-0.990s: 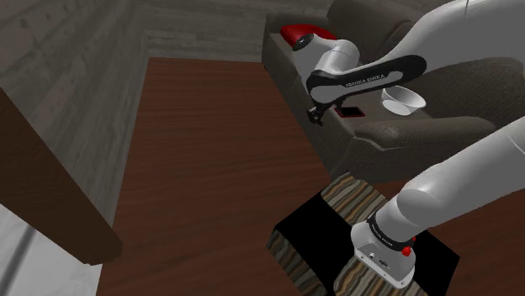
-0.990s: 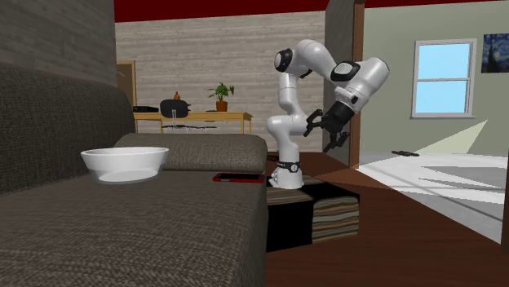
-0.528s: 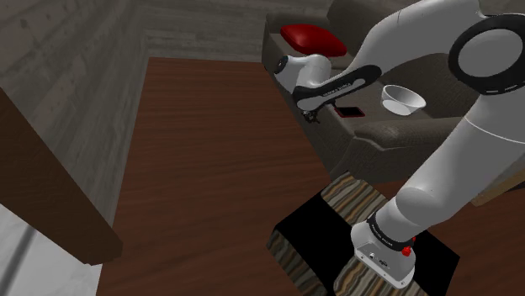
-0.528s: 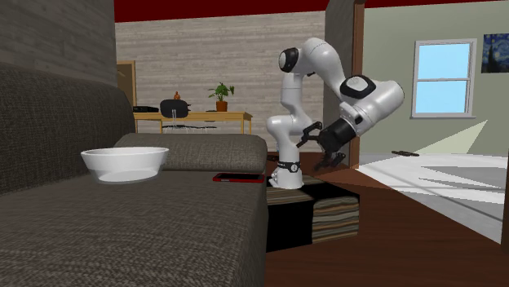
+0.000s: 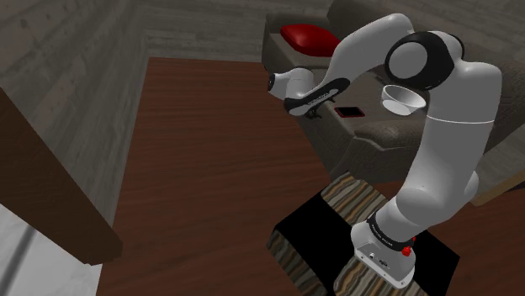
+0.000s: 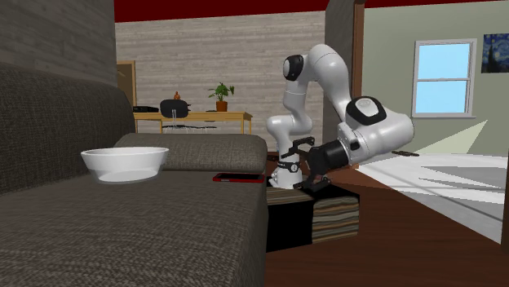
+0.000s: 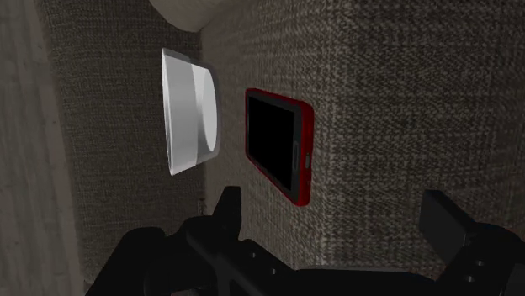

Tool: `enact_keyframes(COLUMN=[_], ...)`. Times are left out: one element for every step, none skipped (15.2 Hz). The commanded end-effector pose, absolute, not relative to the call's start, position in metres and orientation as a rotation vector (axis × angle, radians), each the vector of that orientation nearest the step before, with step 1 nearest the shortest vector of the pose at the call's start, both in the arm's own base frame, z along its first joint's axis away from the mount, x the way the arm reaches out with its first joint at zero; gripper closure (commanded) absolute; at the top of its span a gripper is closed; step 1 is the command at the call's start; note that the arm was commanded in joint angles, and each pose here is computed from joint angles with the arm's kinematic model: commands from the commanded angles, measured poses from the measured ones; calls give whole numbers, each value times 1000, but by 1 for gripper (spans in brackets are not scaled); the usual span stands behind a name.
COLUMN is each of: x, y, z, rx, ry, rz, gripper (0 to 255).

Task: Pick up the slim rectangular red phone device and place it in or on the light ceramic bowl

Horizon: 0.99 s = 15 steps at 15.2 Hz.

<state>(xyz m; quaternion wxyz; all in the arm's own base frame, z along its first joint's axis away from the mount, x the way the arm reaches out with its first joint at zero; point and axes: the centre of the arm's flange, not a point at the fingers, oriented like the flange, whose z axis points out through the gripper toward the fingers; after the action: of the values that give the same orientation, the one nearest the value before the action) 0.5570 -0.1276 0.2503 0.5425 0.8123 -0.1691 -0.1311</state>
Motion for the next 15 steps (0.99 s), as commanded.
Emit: enact_keyframes(x=[572,579,579,577,575,572,570,568,566,562,562,562,562,562,562], y=[-146,-157,-157,-162,-166,-171,-175,-180,-184,-192,-192,-192,-192,-192,-192], z=[235,228,228,226,225,223,222,221,219,217,217,217,217,217,217], rx=[1851,1815,1814,1814,1814,1814,1814,1814,1814,1814,1814,1814,1814,1814,1814], ry=[-413,-419,-419,-419,-419,-419,-419,-419,-419,-419,-419,-419,-419,-419,-419], rz=[-312,-313,-313,-313,-313,-313,-313,-313,-313,-313,-313,-313,-313,-313,-313], gripper=[0,0,0,0,0,0,0,0,0,0,0,0,0,0,0])
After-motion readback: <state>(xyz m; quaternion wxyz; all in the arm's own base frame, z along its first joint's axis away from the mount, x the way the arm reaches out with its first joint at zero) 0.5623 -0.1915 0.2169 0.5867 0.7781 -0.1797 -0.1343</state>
